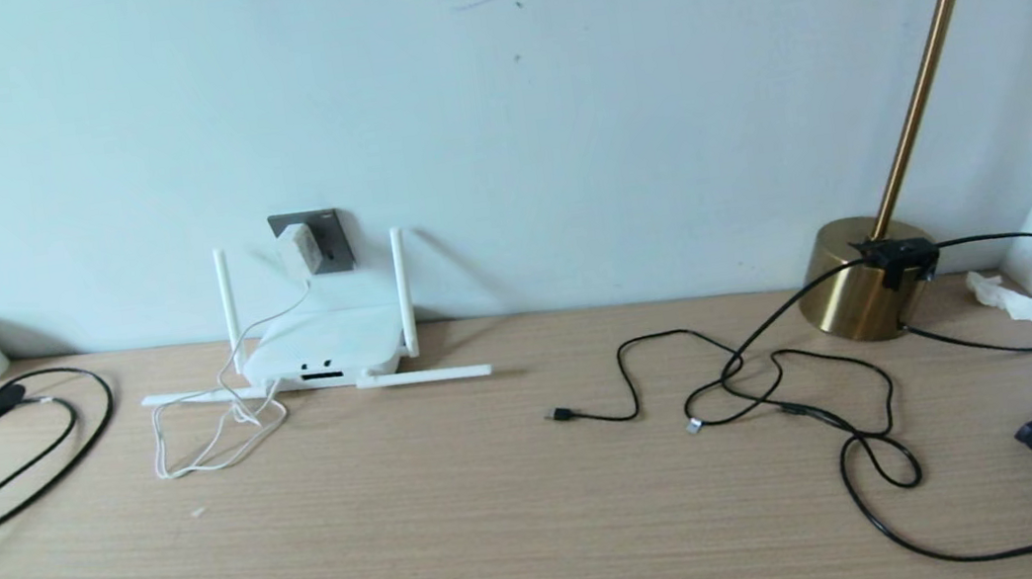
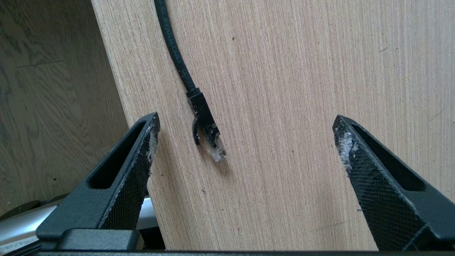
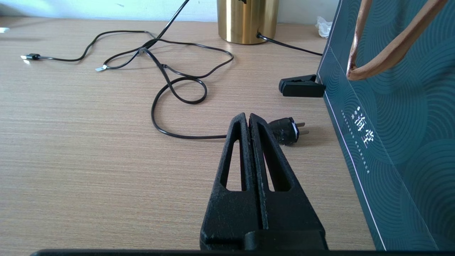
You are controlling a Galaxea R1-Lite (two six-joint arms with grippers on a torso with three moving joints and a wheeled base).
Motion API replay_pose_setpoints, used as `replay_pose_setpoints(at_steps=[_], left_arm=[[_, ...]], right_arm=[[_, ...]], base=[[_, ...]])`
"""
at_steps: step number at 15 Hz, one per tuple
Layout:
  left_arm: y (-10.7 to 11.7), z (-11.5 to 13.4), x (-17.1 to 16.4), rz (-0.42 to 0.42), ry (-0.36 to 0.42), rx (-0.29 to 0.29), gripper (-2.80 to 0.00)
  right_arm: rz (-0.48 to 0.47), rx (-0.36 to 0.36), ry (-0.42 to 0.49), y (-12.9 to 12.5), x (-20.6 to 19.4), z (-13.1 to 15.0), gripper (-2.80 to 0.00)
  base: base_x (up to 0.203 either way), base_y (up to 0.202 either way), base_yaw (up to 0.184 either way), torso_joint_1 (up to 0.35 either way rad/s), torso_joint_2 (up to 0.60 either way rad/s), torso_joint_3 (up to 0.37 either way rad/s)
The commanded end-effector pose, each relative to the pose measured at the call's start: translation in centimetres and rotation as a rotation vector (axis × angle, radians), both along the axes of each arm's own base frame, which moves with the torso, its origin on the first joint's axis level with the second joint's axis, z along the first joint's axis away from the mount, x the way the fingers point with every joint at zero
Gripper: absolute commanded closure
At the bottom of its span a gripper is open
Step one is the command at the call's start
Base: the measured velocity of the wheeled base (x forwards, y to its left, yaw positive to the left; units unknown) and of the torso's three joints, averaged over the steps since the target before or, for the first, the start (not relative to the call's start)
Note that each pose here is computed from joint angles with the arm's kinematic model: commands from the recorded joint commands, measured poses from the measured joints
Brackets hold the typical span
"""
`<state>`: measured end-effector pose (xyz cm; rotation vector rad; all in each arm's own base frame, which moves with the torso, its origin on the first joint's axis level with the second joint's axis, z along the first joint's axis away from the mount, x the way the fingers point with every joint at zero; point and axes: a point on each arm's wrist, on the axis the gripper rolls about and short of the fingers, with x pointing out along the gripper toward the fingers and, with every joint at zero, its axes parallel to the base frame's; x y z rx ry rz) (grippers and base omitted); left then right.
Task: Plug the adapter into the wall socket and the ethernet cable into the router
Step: Pick up cable
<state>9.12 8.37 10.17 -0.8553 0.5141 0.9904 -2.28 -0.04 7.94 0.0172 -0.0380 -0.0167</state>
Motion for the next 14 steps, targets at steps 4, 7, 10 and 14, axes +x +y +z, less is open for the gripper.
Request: replay_pose_setpoints(at_steps=[4,7,10,14], left_arm=[[0.1,0.1,0.1,-0.008,-0.005,0.015,-2.80],[0.1,0.1,0.1,-0.038,0.023,0.037,-2.80],[0.3,-0.3,0.3,-0.047,0.070,0.026,-2.80],[0.8,-1.7,0.8,-0.045,0.144,-0.040,-2.80]], right_arm=[[0.000,0.000,0.009,0.0,0.1,-0.3,0.00],[0.000,0.000,0.010,0.0,0.1,-0.3,0.00],[0.000,0.000,0.010,0.0,0.1,-0.3,0.00],[0.000,0.000,0.010,0.0,0.1,-0.3,0.00]], base=[[0.000,0.000,0.000,0.000,0.00,0.000],[0.000,0.000,0.000,0.000,0.00,0.000],[0.000,0.000,0.000,0.000,0.00,0.000],[0.000,0.000,0.000,0.000,0.00,0.000]])
